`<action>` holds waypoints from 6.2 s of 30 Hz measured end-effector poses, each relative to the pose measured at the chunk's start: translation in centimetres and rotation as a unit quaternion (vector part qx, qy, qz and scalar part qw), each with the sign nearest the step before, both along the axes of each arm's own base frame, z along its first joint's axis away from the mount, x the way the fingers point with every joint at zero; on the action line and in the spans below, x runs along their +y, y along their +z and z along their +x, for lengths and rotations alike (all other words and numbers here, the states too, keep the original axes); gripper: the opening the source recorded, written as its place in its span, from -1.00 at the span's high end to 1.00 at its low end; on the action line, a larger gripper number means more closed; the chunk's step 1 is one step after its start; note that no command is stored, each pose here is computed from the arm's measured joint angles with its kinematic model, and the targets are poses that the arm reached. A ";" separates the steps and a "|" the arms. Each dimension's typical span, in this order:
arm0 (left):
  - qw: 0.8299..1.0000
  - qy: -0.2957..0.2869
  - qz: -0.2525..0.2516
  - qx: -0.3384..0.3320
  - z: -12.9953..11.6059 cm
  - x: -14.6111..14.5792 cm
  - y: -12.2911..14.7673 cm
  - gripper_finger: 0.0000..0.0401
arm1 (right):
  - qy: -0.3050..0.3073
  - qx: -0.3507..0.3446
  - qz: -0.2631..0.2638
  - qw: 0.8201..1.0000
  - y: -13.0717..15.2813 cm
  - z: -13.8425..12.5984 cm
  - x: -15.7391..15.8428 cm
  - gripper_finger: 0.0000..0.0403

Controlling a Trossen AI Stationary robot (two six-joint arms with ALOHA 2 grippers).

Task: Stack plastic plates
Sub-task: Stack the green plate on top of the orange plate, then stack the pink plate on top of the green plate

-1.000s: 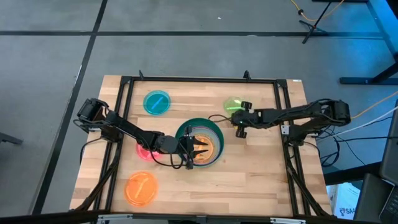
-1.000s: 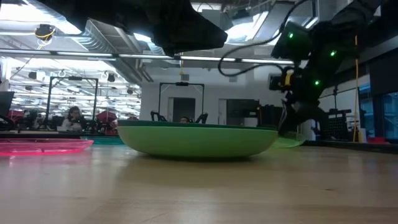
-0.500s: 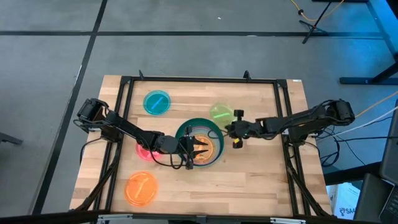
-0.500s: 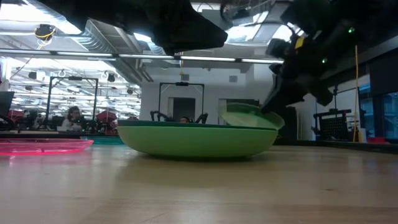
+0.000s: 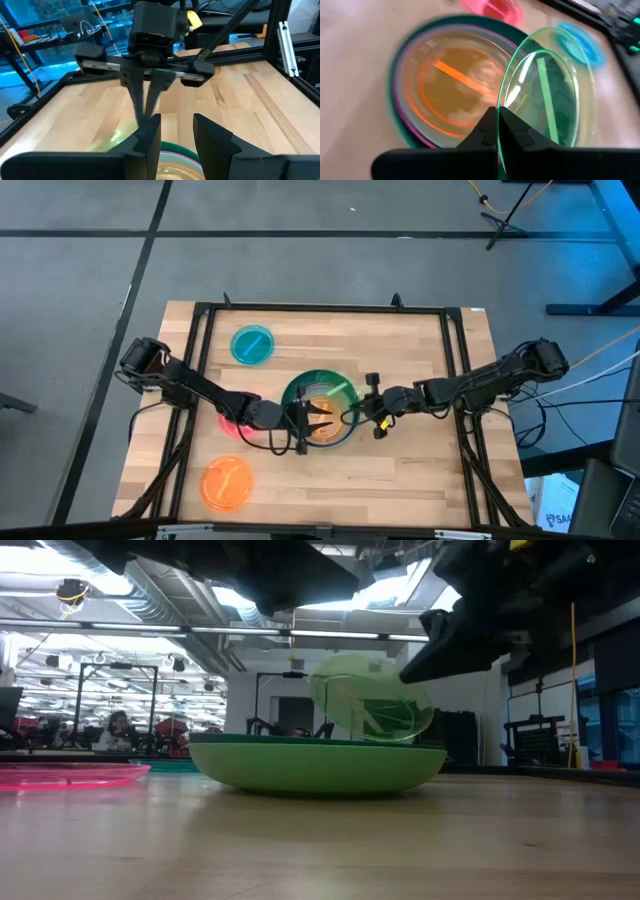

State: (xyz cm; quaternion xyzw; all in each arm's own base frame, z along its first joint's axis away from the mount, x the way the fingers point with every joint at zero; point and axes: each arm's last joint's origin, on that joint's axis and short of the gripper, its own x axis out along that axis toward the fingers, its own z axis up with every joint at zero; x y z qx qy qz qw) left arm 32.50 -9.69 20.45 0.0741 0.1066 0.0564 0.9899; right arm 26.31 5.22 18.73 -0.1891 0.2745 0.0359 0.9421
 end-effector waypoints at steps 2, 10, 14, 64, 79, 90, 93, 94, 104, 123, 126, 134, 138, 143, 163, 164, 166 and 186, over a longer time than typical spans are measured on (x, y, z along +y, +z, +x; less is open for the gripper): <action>1.000 0.000 0.005 0.001 -0.1 -0.2 0.0 0.47 | 0.023 -0.010 0.018 1.000 -0.2 0.4 0.2 1.00; 0.999 0.030 0.033 -0.013 -0.9 -1.0 1.0 0.47 | 0.072 -0.025 0.052 0.996 -1.5 1.7 0.8 1.00; 0.998 0.035 0.047 -0.013 -1.6 -1.7 1.7 0.47 | 0.082 -0.021 0.058 0.995 -2.1 2.1 1.0 1.00; 0.991 0.113 -0.039 0.066 -1.8 0.5 -0.2 0.38 | 0.038 0.050 0.078 0.995 2.1 -1.0 1.6 0.16; 0.956 0.139 -0.133 0.222 -2.3 2.9 -0.7 0.14 | 0.035 0.121 0.060 0.990 -0.8 -5.4 0.4 0.16; 0.829 0.233 -0.288 0.419 -5.6 1.0 0.4 0.14 | 0.034 0.082 0.064 0.994 -2.2 -7.9 -0.3 0.16; 0.801 0.246 -0.323 0.440 -6.4 0.1 0.0 0.14 | 0.021 0.095 0.094 0.991 -2.5 -8.1 -0.3 0.16; 0.793 0.251 -0.332 0.444 -6.7 -0.2 -0.2 0.14 | 0.017 0.103 0.102 0.989 -2.6 -8.2 -0.3 0.16; 0.768 0.283 -0.321 0.478 -9.1 -0.8 -3.0 0.14 | -0.017 0.100 0.089 0.991 -2.7 -8.2 -0.6 0.16; 0.818 0.283 -0.251 0.434 -9.0 -0.6 -3.3 0.14 | -0.042 0.091 0.071 0.992 -2.7 -8.1 -0.7 0.16; 0.819 0.282 -0.250 0.433 -9.0 -0.6 -3.3 0.14 | -0.043 0.092 0.071 0.992 -2.8 -8.2 -0.8 0.16; 0.825 0.291 -0.240 0.421 -8.5 -0.5 -3.8 0.14 | -0.041 0.074 0.077 0.993 -4.1 -8.7 -0.9 0.16; 0.818 0.299 -0.226 0.436 -8.5 -0.5 -4.6 0.14 | -0.043 0.065 0.077 0.994 -4.0 -8.6 -0.9 0.16; 0.806 0.305 -0.217 0.459 -8.5 -0.5 -5.4 0.14 | -0.045 0.061 0.075 0.994 -3.9 -8.6 -0.9 0.16; 0.774 0.307 -0.220 0.509 -8.4 -0.1 -7.4 0.44 | -0.046 0.060 0.074 0.994 -3.9 -8.6 -0.9 0.16; 0.774 0.307 -0.219 0.508 -8.4 -0.1 -7.4 0.49 | -0.046 0.060 0.074 0.994 -3.9 -8.6 -0.9 0.16; 0.779 0.310 -0.213 0.501 -8.3 -0.1 -7.4 0.58 | -0.046 0.060 0.073 0.994 -3.9 -8.6 -0.9 0.16; 0.804 0.343 -0.152 0.461 -8.5 0.4 -7.4 0.99 | -0.052 0.058 0.069 0.995 -3.9 -8.6 -1.0 0.16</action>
